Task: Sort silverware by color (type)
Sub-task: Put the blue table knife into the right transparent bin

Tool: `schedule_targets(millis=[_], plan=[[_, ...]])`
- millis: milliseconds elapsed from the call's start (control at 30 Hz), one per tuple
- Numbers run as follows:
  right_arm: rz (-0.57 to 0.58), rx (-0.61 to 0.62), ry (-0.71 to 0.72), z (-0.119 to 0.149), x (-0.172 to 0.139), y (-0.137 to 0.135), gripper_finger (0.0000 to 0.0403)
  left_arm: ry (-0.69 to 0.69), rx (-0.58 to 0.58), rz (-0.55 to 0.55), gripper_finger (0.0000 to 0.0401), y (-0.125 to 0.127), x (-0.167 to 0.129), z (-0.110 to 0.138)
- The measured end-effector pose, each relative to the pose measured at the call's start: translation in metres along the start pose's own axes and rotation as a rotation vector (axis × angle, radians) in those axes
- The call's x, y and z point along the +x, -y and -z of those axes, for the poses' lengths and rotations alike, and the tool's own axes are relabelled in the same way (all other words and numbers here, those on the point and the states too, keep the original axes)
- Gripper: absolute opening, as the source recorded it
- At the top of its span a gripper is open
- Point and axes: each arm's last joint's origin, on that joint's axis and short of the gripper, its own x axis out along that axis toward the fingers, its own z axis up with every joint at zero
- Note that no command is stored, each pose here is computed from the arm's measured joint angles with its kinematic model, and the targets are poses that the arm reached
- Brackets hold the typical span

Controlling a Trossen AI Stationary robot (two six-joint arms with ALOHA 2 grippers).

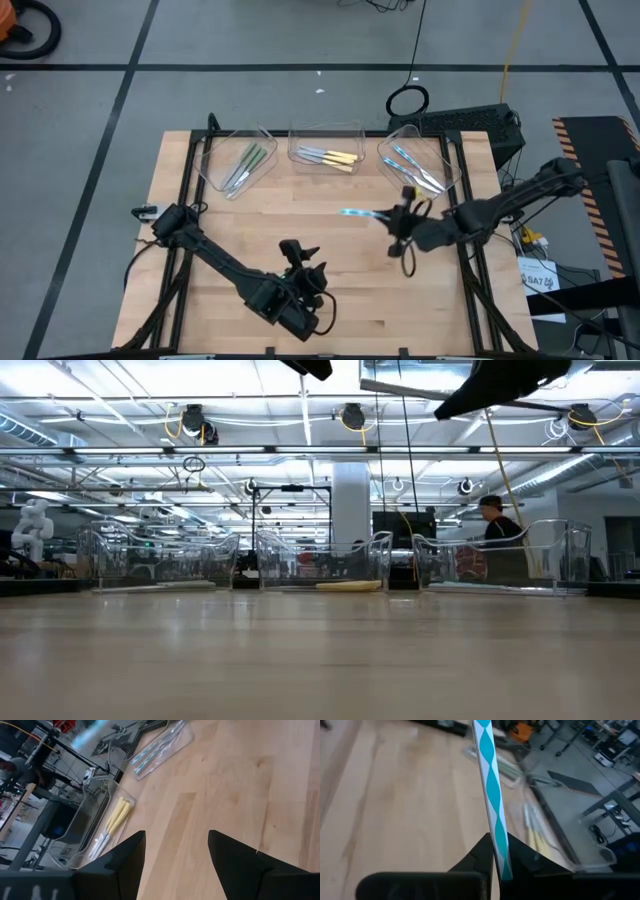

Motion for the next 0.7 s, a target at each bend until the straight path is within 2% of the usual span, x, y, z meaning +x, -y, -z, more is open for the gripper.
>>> schedule_targets(millis=[300,700], plan=[[0.194,0.147,-0.028,0.007,-0.015,0.051,0.0028,0.006,-0.019,0.003,0.0223,0.0,0.002,-0.002],[0.344,0.178,-0.196,0.027,-0.014,0.084,0.0031,0.006,-0.023,0.004,0.0223,0.0,0.002,-0.002]])
